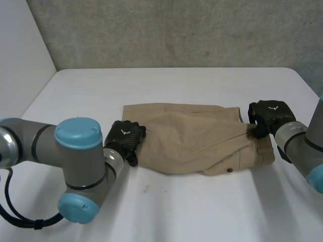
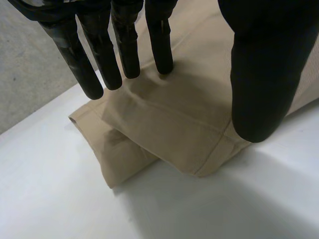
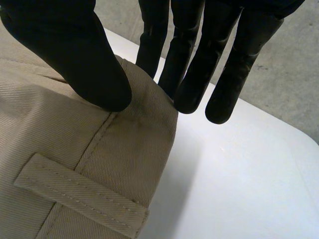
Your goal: Fold the shorts.
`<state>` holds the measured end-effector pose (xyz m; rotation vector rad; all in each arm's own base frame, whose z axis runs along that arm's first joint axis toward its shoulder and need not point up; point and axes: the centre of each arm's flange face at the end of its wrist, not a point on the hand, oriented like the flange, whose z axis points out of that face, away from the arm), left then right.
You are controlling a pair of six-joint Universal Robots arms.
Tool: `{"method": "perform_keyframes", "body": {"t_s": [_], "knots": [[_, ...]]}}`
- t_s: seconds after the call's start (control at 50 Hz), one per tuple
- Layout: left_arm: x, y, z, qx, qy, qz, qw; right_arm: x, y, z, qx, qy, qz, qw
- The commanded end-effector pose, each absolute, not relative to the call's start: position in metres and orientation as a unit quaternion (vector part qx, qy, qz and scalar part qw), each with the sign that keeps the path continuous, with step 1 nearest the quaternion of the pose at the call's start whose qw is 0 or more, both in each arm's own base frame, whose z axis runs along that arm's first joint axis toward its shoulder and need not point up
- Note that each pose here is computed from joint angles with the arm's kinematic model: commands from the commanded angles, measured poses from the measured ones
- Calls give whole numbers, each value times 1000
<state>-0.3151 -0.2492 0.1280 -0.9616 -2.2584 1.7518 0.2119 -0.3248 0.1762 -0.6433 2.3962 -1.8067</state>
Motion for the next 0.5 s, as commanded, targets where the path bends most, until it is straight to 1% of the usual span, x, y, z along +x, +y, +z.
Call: {"method": "perform_keyframes", "body": {"t_s": [0.02,0.18,0.26,0.28,0.3,0.36,0.38,0.44,0.46,0.48,0.5], "knots": [[-319,-254,116,-323,-755,567,60,211,-326,177,-208,779,-590,35],[-323,-261,110,-321,-755,569,57,211,-327,178,-208,778,-591,33],[-325,-257,124,-323,-747,578,61,212,-328,180,-210,776,-594,32],[-325,-256,132,-322,-744,583,63,212,-327,181,-212,775,-595,32],[-323,-251,153,-317,-736,595,67,213,-326,187,-215,771,-599,30],[-317,-242,191,-309,-721,616,74,214,-324,205,-227,756,-614,21],[-313,-235,215,-305,-711,629,77,215,-319,220,-240,744,-624,12],[-307,-226,245,-300,-697,646,82,217,-310,242,-264,726,-635,-4],[-303,-220,264,-296,-686,660,85,218,-307,250,-271,719,-639,-10],[-301,-217,274,-294,-680,667,86,219,-305,259,-278,712,-645,-16],[-299,-214,285,-291,-672,675,88,219,-300,274,-288,700,-652,-27]]}}
